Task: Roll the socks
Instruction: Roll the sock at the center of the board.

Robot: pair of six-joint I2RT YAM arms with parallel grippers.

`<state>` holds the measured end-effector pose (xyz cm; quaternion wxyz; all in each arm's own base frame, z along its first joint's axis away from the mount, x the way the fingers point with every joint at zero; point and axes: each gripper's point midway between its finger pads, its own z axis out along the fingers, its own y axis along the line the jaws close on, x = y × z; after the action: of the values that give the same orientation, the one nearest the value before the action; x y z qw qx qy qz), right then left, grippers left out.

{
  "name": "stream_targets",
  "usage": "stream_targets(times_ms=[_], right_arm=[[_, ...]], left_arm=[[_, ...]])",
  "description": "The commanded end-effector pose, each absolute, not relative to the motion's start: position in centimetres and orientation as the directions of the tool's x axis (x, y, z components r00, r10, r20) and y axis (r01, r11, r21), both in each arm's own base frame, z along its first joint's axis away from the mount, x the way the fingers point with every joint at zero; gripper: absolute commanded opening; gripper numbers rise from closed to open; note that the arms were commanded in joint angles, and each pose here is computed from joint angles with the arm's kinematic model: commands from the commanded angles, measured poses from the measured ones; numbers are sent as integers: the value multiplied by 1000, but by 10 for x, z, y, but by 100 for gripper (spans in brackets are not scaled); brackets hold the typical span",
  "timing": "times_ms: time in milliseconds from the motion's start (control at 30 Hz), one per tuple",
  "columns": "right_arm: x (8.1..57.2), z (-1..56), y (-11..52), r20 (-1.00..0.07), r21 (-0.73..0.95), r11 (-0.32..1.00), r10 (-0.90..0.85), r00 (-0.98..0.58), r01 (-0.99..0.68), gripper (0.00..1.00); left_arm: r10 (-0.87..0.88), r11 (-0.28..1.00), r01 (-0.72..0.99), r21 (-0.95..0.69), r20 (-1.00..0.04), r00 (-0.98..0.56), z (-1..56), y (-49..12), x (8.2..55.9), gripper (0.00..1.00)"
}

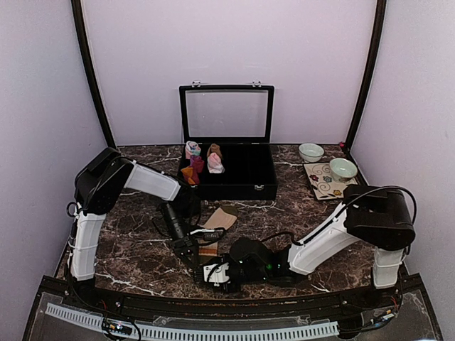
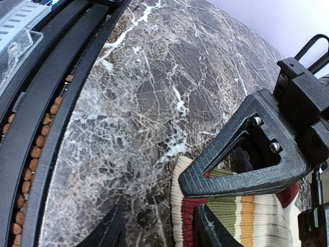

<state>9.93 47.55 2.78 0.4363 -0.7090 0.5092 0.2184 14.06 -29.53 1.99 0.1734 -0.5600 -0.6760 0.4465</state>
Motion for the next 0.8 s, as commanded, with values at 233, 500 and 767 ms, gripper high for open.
stream_targets(times_ms=[233, 500, 767], right_arm=[[105, 12, 477, -733, -362, -142, -568, 375, -921, 43], [113, -28, 455, -683, -225, -139, -684, 257, -965, 35], [108, -71, 432, -618, -103, -122, -770, 159, -987, 25]], left_arm=[[958, 0, 662, -750, -190, -216, -9, -274, 144, 0], [957, -4, 652, -758, -191, -217, -5, -273, 143, 1], [953, -12, 663, -749, -209, -219, 5, -274, 145, 15]])
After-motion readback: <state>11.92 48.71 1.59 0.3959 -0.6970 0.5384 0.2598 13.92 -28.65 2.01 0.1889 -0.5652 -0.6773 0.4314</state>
